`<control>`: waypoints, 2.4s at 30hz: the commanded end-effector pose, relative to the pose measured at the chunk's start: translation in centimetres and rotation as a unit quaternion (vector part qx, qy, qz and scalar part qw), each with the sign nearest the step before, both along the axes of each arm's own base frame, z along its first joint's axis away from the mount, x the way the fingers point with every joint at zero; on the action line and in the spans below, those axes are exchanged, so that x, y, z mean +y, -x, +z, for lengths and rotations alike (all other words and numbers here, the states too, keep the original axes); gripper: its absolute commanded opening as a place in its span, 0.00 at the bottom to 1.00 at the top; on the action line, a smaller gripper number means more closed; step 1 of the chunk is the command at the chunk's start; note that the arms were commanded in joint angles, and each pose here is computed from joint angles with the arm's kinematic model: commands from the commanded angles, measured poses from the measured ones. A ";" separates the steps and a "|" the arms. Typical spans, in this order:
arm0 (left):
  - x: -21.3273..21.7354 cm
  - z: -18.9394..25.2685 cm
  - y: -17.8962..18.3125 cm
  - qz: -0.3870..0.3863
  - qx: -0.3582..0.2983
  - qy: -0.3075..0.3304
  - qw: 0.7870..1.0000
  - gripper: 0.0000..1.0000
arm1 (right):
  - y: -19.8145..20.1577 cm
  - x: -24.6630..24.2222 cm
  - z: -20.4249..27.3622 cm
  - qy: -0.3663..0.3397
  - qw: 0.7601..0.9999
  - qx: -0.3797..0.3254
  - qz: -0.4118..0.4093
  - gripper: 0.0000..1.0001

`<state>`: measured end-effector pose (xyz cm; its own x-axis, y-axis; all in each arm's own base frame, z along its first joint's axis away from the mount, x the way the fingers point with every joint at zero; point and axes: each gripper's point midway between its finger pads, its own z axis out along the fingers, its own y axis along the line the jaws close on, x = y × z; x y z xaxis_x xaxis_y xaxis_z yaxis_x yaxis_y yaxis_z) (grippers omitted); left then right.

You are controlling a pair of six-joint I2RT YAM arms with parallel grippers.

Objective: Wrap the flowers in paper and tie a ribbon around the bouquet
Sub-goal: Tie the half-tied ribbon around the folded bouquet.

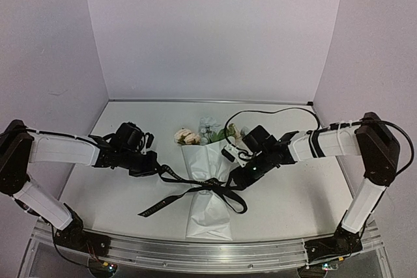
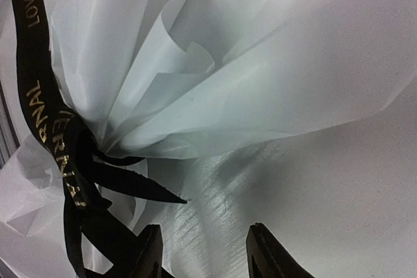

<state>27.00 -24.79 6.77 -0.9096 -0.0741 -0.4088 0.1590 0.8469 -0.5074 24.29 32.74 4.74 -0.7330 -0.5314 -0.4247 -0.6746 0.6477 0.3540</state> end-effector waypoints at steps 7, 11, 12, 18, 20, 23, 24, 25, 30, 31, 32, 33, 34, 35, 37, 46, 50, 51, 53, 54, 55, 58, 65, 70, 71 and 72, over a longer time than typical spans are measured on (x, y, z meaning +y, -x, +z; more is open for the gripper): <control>-1.5 2.2 -1.3 -0.019 -0.028 0.025 0.999 0.00 | 0.4 3.0 -0.1 -0.039 0.993 -0.059 0.099 0.57; -1.8 2.4 -1.2 -0.027 -0.028 0.030 0.999 0.00 | 0.4 3.4 -0.1 -0.041 0.991 -0.066 0.105 0.59; -1.8 2.4 -1.2 -0.028 -0.027 0.031 0.999 0.00 | 0.4 3.4 -0.1 -0.041 0.991 -0.067 0.106 0.59; -2.1 2.6 -1.1 -0.032 -0.027 0.036 0.998 0.00 | 0.2 4.0 -0.3 -0.038 0.991 -0.072 0.108 0.56; -2.2 2.6 -1.1 -0.033 -0.027 0.037 0.998 0.00 | 0.2 4.3 -0.2 -0.039 0.991 -0.072 0.107 0.53; -2.5 2.7 -1.0 -0.037 -0.027 0.039 0.998 0.00 | 0.1 4.4 -0.1 -0.041 0.991 -0.071 0.102 0.49; -2.5 2.7 -1.0 -0.039 -0.027 0.040 0.998 0.00 | 0.1 4.5 0.0 -0.042 0.991 -0.071 0.101 0.47; -2.6 2.8 -0.9 -0.040 -0.027 0.040 0.998 0.00 | 0.1 4.6 0.1 -0.042 0.991 -0.071 0.101 0.45; -2.8 2.9 -0.8 -0.044 -0.028 0.042 0.998 0.00 | 0.2 4.6 0.5 -0.047 0.993 -0.065 0.091 0.22; -2.8 2.9 -0.7 -0.045 -0.028 0.043 0.998 0.00 | 0.2 4.6 0.5 -0.049 0.993 -0.061 0.086 0.17; -2.8 2.9 -0.7 -0.045 -0.028 0.044 0.998 0.00 | 0.2 4.6 0.6 -0.051 0.994 -0.055 0.077 0.12; -2.8 2.9 -0.7 -0.045 -0.028 0.044 0.998 0.00 | 0.3 4.6 0.7 -0.052 0.995 -0.051 0.073 0.06; -2.9 3.0 -0.7 -0.045 -0.029 0.045 0.998 0.00 | 0.4 4.6 0.7 -0.053 0.995 -0.048 0.070 0.02; -2.9 3.1 -0.7 -0.045 -0.030 0.046 0.997 0.01 | 0.4 4.5 0.8 -0.054 0.995 -0.046 0.068 0.00; -2.9 3.3 -0.6 -0.046 -0.033 0.048 0.997 0.01 | 0.6 4.3 0.8 -0.053 0.996 -0.043 0.062 0.00; -3.7 4.2 0.3 -0.070 -0.045 0.068 0.994 0.23 | 1.0 0.6 1.1 0.025 0.997 -0.063 0.034 0.00; -4.3 4.5 0.9 -0.083 -0.051 0.071 0.993 0.31 | 1.4 -1.4 0.9 0.066 0.995 -0.069 0.021 0.00; -4.4 4.5 1.0 -0.085 -0.054 0.070 0.993 0.33 | 1.4 -2.1 0.8 0.078 0.994 -0.074 0.015 0.00; -4.3 4.6 1.2 -0.086 -0.059 0.065 0.993 0.36 | 1.5 -3.4 0.6 0.104 0.991 -0.078 0.007 0.00; -4.2 4.6 1.3 -0.086 -0.060 0.062 0.993 0.37 | 1.6 -4.0 0.6 0.115 0.990 -0.079 0.005 0.00; -4.1 4.5 1.4 -0.088 -0.059 0.059 0.993 0.38 | 1.7 -4.5 0.6 0.126 0.989 -0.079 0.004 0.00; -4.4 4.4 1.8 -0.101 -0.062 0.047 0.992 0.40 | 2.1 -6.1 0.6 0.154 0.985 -0.081 0.001 0.00; -6.4 3.4 3.1 -0.150 -0.056 0.007 0.987 0.43 | 2.4 -8.4 1.0 0.190 0.977 -0.094 -0.009 0.00; -7.0 3.3 4.0 -0.147 -0.038 0.022 0.988 0.46 | 2.7 -9.8 1.1 0.212 0.972 -0.097 -0.020 0.00; -7.0 3.4 4.2 -0.146 -0.037 0.023 0.988 0.48 | 2.7 -10.2 1.1 0.216 0.971 -0.098 -0.024 0.00; -6.9 3.5 4.4 -0.145 -0.037 0.024 0.988 0.49 | 2.8 -10.4 1.0 0.219 0.970 -0.099 -0.025 0.00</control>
